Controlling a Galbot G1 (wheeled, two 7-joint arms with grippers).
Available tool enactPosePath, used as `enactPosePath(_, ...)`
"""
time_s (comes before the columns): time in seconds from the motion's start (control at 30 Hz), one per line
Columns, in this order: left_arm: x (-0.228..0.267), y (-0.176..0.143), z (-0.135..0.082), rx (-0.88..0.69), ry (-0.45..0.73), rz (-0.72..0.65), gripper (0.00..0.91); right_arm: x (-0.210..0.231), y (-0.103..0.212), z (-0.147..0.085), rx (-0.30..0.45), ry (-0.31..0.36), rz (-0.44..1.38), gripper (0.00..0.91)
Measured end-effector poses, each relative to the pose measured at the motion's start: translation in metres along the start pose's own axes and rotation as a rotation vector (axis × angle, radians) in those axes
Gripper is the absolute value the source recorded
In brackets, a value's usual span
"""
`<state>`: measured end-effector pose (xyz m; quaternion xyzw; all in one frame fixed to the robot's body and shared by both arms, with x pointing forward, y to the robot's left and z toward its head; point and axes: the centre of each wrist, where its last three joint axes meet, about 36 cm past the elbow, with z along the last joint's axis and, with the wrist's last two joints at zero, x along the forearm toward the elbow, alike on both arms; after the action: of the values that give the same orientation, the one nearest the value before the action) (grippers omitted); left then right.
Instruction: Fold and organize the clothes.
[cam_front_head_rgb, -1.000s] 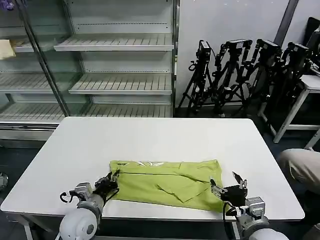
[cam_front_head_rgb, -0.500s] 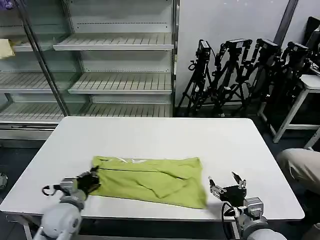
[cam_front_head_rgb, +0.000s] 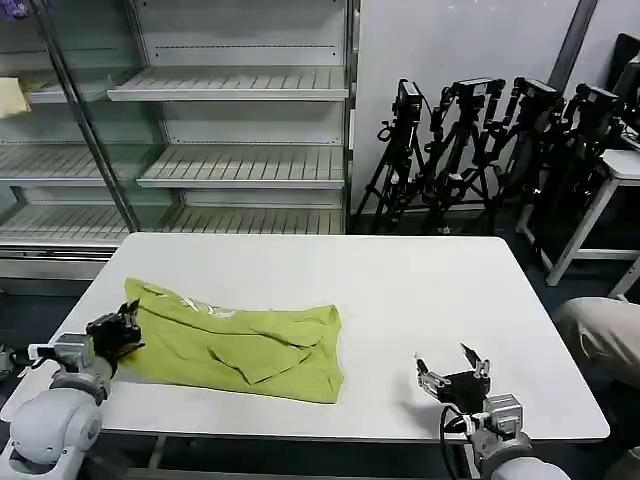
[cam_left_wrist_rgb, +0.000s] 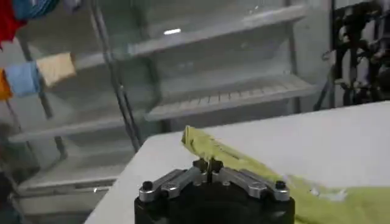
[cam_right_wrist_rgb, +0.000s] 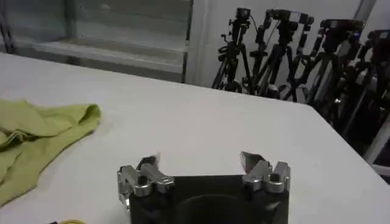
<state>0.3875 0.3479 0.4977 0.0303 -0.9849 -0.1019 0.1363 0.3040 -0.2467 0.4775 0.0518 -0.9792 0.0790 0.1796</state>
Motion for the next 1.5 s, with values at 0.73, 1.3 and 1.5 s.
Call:
enactPosePath(0.73,0.031,-0.172,-0.004,0.016,-0.022,0.405,0.010,0.003,-0.008,0.002,0.001,0.007,0.034,0.907)
enactPosePath(1.3,0.012,-0.214,-0.005,0.112,0.022,0.453,0.907,0.001,-0.010,0.003,0.006,0.008,0.039,0.907)
enactPosePath(1.5,0.011,-0.219,-0.013,0.147,0.011,0.474,0.907,0.000,-0.009,0.003,0.004,0.008,0.039,0.907)
